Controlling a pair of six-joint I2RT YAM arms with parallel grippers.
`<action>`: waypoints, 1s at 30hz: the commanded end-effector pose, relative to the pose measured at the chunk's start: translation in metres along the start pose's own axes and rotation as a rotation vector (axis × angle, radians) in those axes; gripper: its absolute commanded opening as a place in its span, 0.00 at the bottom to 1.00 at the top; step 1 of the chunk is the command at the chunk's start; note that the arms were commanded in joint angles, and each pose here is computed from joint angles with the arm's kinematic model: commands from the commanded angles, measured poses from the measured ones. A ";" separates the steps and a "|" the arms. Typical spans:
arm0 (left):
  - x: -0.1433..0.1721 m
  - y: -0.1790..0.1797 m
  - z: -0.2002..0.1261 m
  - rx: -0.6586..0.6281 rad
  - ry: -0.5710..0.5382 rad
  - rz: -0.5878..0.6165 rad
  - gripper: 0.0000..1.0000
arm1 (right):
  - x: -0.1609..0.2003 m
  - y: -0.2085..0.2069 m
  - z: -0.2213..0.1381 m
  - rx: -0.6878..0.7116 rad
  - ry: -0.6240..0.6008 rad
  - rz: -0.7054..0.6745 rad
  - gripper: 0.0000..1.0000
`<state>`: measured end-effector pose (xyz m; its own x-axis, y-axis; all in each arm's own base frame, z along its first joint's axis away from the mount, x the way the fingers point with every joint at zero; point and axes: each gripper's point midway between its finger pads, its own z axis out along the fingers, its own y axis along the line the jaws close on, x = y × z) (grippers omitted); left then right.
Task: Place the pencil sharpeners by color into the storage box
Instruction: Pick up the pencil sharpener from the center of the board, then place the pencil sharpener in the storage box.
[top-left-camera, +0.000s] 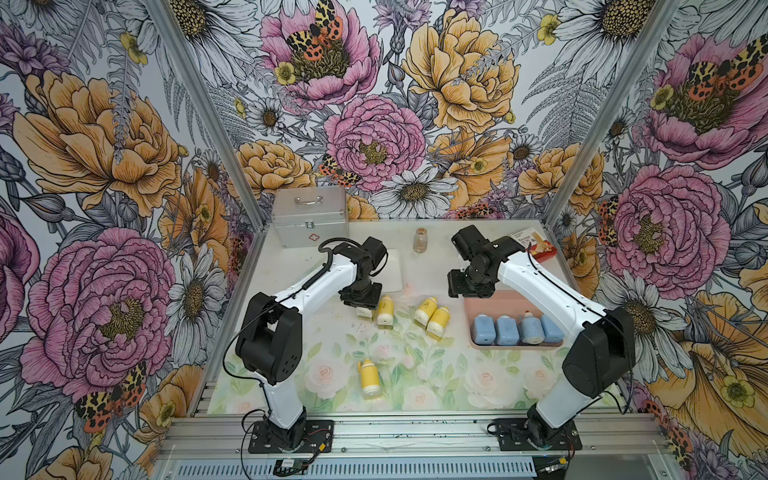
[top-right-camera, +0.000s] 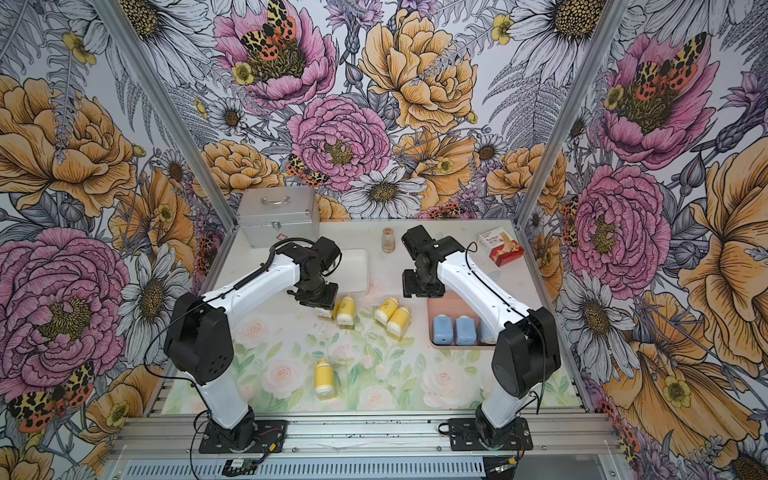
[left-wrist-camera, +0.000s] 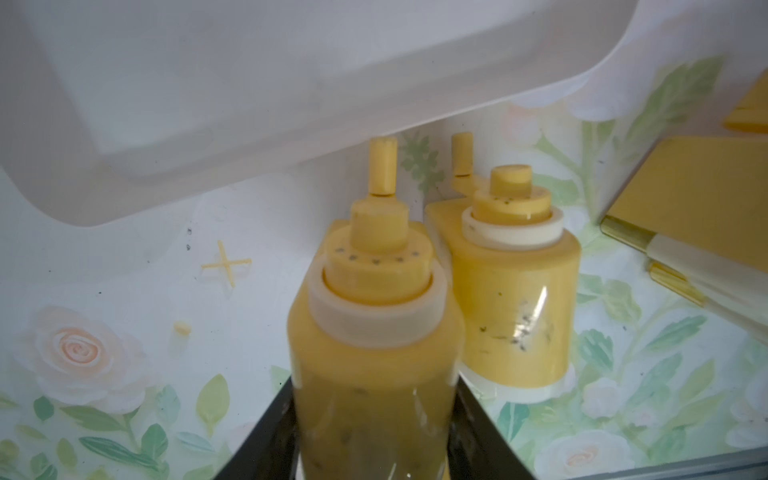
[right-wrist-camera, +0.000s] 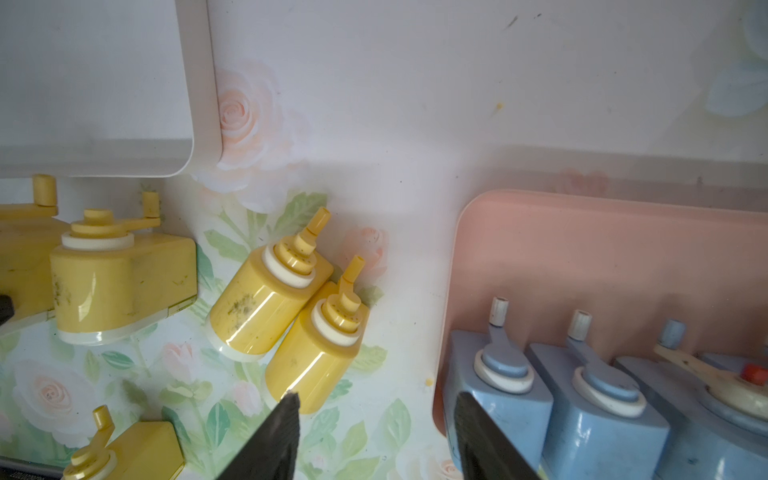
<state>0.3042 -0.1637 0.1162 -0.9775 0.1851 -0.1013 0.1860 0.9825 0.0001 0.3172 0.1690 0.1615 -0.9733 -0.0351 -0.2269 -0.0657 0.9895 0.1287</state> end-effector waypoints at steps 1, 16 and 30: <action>0.001 0.013 -0.019 0.012 -0.032 -0.044 0.46 | -0.008 0.009 -0.009 -0.033 -0.045 -0.009 0.61; -0.045 0.087 -0.042 0.021 -0.109 -0.197 0.45 | -0.008 0.014 -0.009 -0.044 -0.040 -0.016 0.61; -0.095 0.108 -0.005 0.003 -0.070 -0.247 0.44 | -0.001 0.016 -0.004 -0.032 -0.026 -0.023 0.61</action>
<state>0.4046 -0.0735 0.1207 -0.9897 -0.0582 -0.1307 -0.0580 0.9983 -0.0048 0.3118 0.1793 0.1618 -0.9730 -0.0606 -0.2227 -0.0935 0.9857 0.1403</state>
